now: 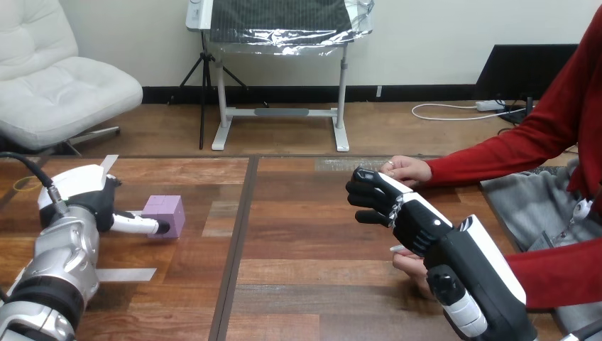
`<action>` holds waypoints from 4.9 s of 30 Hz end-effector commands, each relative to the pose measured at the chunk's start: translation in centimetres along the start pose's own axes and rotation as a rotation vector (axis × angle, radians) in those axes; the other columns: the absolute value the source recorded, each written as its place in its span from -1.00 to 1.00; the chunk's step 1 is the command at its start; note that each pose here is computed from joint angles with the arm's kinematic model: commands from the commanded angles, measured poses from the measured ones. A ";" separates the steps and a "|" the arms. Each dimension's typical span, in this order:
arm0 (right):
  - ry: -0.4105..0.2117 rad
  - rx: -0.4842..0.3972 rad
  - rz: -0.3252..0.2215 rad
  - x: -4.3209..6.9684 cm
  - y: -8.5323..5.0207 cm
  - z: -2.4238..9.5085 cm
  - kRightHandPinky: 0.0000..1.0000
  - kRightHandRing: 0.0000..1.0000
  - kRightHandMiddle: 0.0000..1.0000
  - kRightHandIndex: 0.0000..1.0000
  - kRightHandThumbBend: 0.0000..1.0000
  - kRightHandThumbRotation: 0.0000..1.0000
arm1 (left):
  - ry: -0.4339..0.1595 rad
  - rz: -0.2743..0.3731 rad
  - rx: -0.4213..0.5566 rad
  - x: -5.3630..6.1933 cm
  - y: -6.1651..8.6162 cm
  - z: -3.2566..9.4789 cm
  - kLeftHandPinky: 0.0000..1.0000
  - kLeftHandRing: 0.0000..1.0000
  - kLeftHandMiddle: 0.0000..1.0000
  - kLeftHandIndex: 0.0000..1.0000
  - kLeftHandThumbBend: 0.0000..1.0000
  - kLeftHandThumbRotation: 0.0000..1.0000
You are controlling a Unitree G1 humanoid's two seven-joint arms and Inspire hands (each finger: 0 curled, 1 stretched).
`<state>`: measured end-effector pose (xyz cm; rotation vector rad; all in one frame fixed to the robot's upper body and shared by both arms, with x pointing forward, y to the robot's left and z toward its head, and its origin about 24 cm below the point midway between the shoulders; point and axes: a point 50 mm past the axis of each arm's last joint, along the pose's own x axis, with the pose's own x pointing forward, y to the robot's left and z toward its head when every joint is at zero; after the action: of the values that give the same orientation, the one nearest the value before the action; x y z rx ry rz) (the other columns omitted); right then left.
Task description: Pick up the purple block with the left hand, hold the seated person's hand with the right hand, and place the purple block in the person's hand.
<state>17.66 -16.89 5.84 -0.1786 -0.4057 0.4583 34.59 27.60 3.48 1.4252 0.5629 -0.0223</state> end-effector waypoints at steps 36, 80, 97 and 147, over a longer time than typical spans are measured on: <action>-0.089 -0.014 -0.013 1.3 -0.2 1.2 0.66 0.75 0.77 0.78 0.86 1.00 | -0.237 0.180 -0.099 -0.3 2.2 5.6 0.80 0.84 0.88 0.80 0.64 0.58; -0.091 -0.022 -0.018 1.3 -0.4 1.3 0.63 0.72 0.75 0.77 0.88 1.00 | -0.216 0.164 0.208 -0.4 1.9 7.3 1.00 0.94 0.94 0.86 0.69 0.80; -0.093 -0.026 -0.019 1.2 -0.4 1.5 0.63 0.72 0.75 0.77 0.89 1.00 | -0.214 0.144 0.224 -0.4 1.8 7.4 0.94 0.83 0.84 0.75 0.64 0.73; -0.094 -0.037 -0.025 1.2 -0.4 1.5 0.61 0.70 0.74 0.76 0.93 1.00 | -0.209 0.053 0.189 -0.2 2.1 7.2 0.50 0.43 0.39 0.38 0.65 0.82</action>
<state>17.67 -16.72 6.18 -0.1808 -0.4225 0.4551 35.83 21.81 2.58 1.5890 0.4501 -0.2401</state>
